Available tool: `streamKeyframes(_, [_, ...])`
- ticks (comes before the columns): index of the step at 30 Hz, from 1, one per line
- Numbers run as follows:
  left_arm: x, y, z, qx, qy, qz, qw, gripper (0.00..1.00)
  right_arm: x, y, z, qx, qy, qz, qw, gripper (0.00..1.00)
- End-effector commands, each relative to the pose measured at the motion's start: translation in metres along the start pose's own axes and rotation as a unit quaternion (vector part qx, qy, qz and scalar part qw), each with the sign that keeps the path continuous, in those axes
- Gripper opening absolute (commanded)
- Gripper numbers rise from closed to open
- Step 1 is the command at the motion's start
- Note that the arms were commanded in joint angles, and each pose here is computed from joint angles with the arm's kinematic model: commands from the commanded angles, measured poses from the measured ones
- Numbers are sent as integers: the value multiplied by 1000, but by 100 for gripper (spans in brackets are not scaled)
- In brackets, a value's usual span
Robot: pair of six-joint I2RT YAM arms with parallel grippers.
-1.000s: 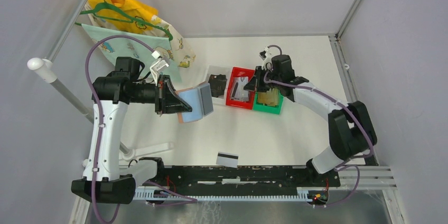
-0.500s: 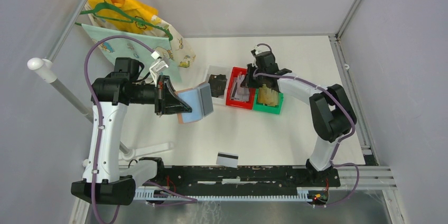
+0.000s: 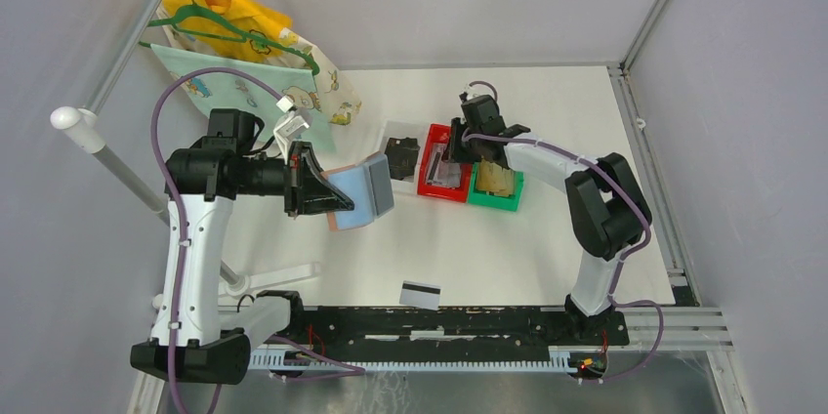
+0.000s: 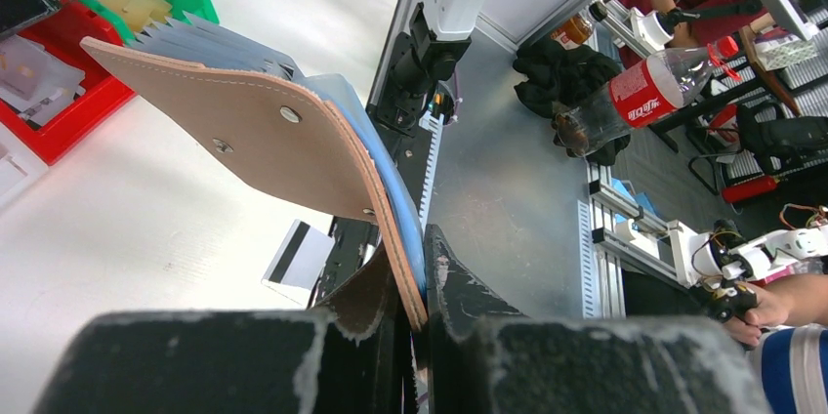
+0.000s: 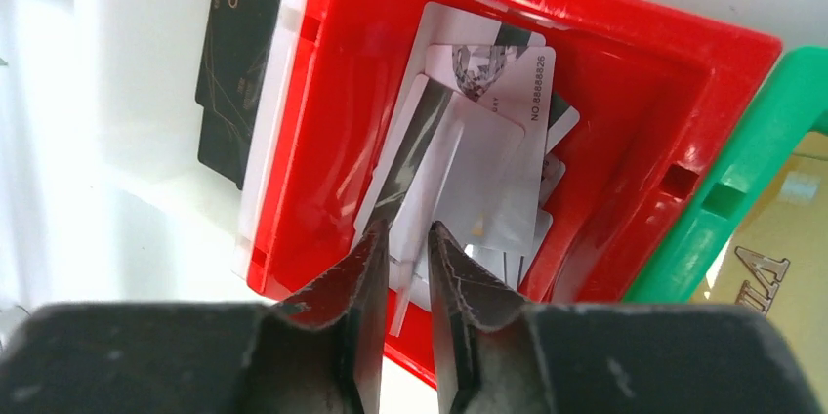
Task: Take the credit cards out of the card holder
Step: Place the credit card in the storage box.
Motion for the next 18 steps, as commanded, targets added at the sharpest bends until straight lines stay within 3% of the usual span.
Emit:
streamKeyframes(1, [-18, 11, -2, -21, -22, 58, 998, 2, 10, 24, -8, -34, -6, -20, 999, 31])
streamKeyframes(10, [-19, 11, -2, -22, -23, 61, 998, 2, 36, 60, -65, -104, 15, -48, 993, 70])
streamKeyframes(13, [-20, 12, -2, -23, -24, 64, 997, 2, 48, 71, -94, -128, 31, -62, 989, 77])
streamKeyframes(16, [-21, 14, -3, -24, -25, 70, 997, 2, 65, 69, -128, -151, 90, -73, 982, 84])
streamKeyframes(18, [-23, 16, -3, -27, -28, 75, 996, 2, 85, 62, -158, -180, 173, -78, 965, 97])
Point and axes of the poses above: each gripper's point midway between its finger pads, its own z axis out along the fingers, its own x axis along the line the jaws close on, y = z × x, the point moved 3 cm from there along -z, back along the fingers, and after that the axes turned 5 degrees about -z, right-handed, at the moved point
